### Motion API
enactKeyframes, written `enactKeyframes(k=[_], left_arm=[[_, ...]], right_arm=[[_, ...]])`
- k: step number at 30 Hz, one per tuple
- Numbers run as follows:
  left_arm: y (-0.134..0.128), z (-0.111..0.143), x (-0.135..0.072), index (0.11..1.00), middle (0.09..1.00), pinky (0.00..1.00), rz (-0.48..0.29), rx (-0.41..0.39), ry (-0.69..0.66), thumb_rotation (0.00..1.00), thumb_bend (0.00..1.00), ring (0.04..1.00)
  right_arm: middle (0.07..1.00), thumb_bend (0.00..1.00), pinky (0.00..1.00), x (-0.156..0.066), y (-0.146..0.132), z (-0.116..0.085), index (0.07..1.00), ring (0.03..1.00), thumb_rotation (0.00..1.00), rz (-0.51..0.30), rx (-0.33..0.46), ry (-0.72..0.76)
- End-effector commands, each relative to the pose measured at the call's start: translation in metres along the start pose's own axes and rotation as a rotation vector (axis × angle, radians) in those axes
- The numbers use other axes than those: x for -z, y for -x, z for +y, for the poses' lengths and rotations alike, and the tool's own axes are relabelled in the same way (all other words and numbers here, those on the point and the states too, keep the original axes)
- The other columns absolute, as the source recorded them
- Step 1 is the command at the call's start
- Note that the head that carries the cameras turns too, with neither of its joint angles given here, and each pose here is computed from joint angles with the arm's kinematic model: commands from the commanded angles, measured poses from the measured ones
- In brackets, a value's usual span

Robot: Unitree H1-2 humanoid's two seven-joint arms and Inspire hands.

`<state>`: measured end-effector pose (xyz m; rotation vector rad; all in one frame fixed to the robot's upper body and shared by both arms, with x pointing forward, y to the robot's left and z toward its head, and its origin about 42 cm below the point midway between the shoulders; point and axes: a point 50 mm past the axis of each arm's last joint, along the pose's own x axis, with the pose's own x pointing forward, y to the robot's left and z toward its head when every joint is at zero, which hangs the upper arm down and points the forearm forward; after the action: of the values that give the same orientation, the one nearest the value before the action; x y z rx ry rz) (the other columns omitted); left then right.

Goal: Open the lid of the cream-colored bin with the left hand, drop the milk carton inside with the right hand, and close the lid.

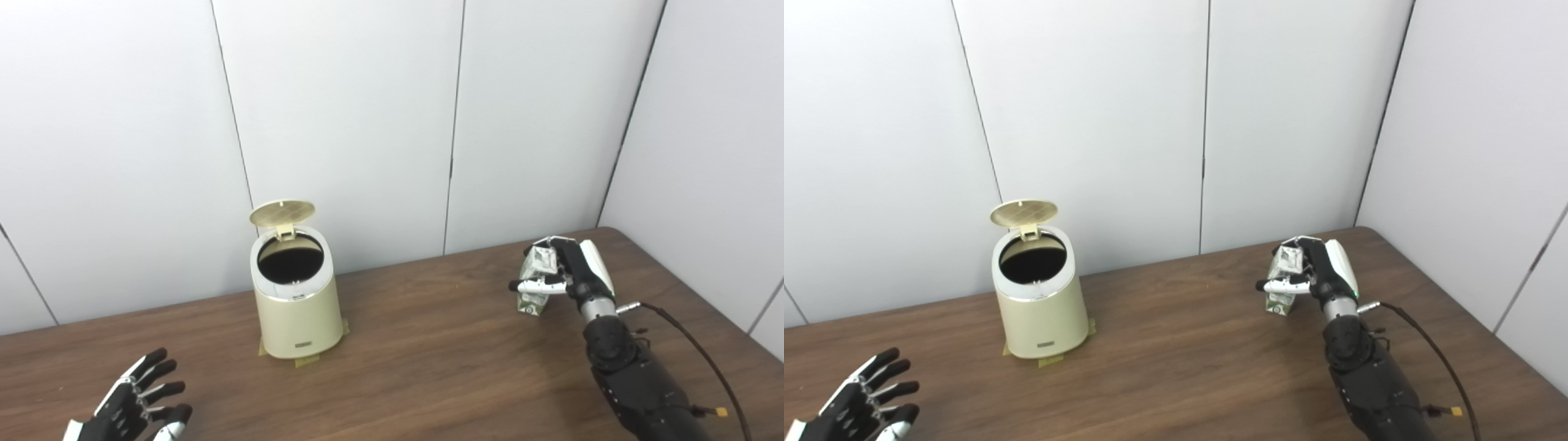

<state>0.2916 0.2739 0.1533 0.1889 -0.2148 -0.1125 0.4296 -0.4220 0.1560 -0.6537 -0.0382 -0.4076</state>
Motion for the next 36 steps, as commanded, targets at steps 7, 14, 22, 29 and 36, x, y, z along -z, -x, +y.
enactKeyframes(k=[7, 14, 22, 29, 36], left_arm=[[-0.010, 0.000, -0.014, 0.877, 0.851, 0.60, -0.060, 0.012, -0.004, 0.13, 0.48, 0.739], [-0.011, -0.005, -0.012, 0.873, 0.845, 0.59, -0.056, 0.013, -0.019, 0.13, 0.48, 0.731], [-0.016, -0.021, -0.008, 0.861, 0.829, 0.57, -0.051, 0.001, 0.005, 0.16, 0.53, 0.729], [-0.020, -0.034, -0.003, 0.864, 0.829, 0.57, -0.080, 0.003, 0.029, 0.20, 0.56, 0.737], [-0.023, -0.043, -0.003, 0.861, 0.830, 0.58, -0.082, -0.021, 0.039, 0.21, 0.57, 0.739]], right_arm=[[0.421, 0.52, 0.29, -0.031, -0.021, -0.024, 0.526, 0.350, 0.00, -0.179, 0.102, -0.006], [0.430, 0.52, 0.32, -0.077, -0.018, -0.018, 0.527, 0.362, 0.00, -0.273, 0.099, -0.088], [0.440, 0.52, 0.32, -0.149, -0.002, 0.002, 0.518, 0.380, 0.00, -0.351, 0.091, -0.180], [0.506, 0.52, 0.33, -0.196, 0.008, 0.029, 0.518, 0.394, 0.00, -0.374, 0.079, -0.278], [0.498, 0.52, 0.34, -0.242, 0.024, 0.057, 0.526, 0.401, 0.00, -0.433, 0.010, -0.381]])
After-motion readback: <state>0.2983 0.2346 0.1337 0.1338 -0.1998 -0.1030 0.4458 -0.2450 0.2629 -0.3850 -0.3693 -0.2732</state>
